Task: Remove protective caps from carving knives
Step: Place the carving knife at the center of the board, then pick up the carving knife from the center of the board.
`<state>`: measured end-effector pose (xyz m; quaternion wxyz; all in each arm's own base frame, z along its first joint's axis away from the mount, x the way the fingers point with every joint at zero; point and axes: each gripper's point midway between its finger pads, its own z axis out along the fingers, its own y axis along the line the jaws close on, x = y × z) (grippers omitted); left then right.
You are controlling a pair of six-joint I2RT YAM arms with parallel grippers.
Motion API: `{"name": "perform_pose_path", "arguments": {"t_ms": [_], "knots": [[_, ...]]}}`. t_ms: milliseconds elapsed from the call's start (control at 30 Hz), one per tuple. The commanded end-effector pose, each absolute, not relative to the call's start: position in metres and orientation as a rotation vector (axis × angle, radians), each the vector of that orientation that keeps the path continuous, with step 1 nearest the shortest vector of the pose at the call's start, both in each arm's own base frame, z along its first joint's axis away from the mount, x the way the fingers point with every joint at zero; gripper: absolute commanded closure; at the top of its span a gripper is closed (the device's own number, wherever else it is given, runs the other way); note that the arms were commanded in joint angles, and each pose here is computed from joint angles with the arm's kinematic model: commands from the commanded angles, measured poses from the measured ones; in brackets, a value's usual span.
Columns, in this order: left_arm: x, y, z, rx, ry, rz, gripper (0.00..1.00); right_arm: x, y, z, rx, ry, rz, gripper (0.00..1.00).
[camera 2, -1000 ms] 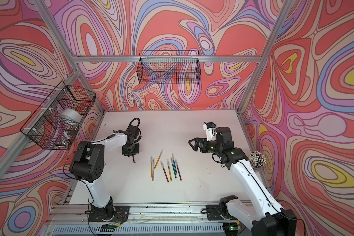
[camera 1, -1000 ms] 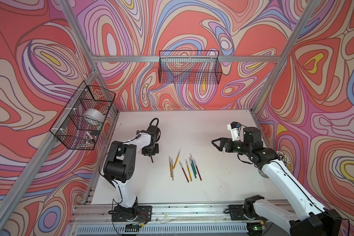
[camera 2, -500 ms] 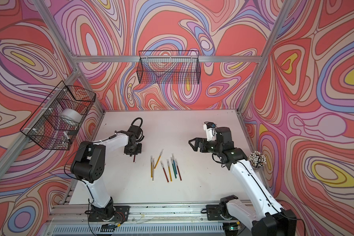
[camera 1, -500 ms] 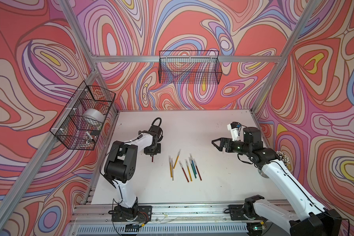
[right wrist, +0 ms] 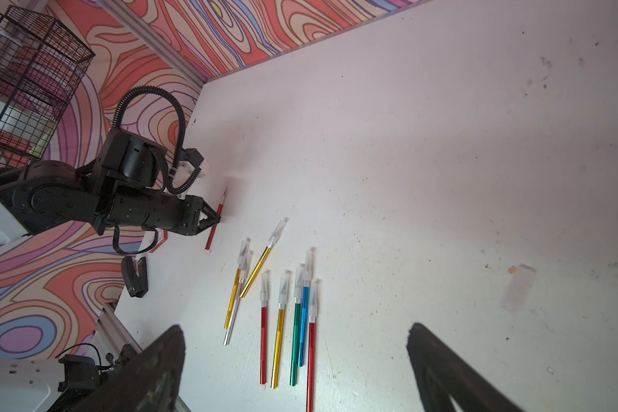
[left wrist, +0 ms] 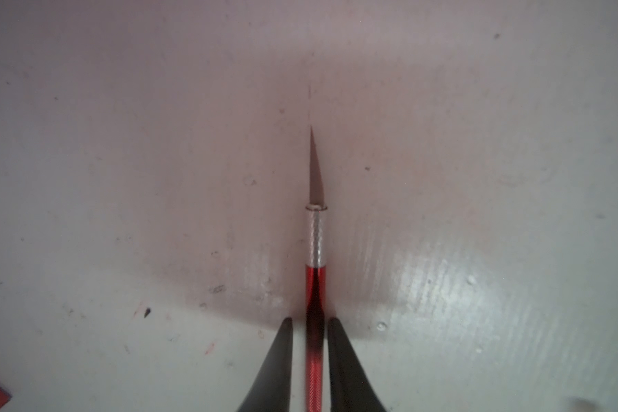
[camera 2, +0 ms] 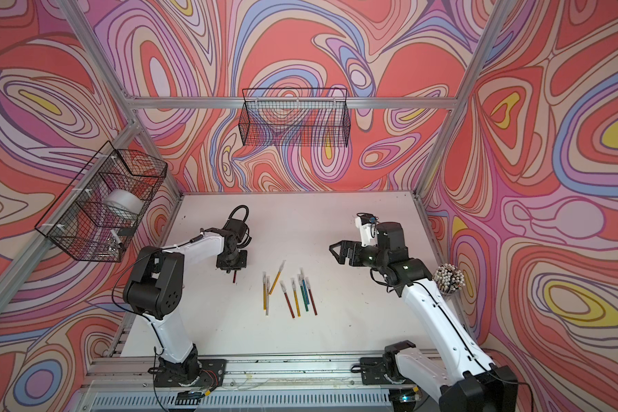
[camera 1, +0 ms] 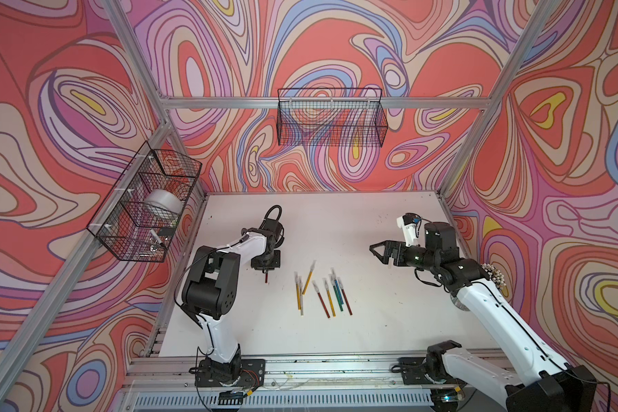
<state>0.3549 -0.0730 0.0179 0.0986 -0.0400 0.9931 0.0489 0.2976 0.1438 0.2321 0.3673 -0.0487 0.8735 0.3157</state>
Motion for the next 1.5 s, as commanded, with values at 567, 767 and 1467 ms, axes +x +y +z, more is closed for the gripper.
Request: {"name": "perform_pose_path", "arguments": {"t_ms": [567,767,1467], "knots": [[0.311,-0.102,0.050,-0.109,2.975,0.000,0.70,0.294,0.146,0.236,-0.134,2.242,0.827,0.02],[0.291,-0.115,0.062,-0.130,2.972,-0.073,0.70,0.292,0.146,0.238,-0.140,2.248,0.827,0.02],[0.240,-0.189,0.046,-0.142,3.020,-0.398,0.68,0.295,0.154,0.237,-0.138,2.249,0.883,0.02]]}}
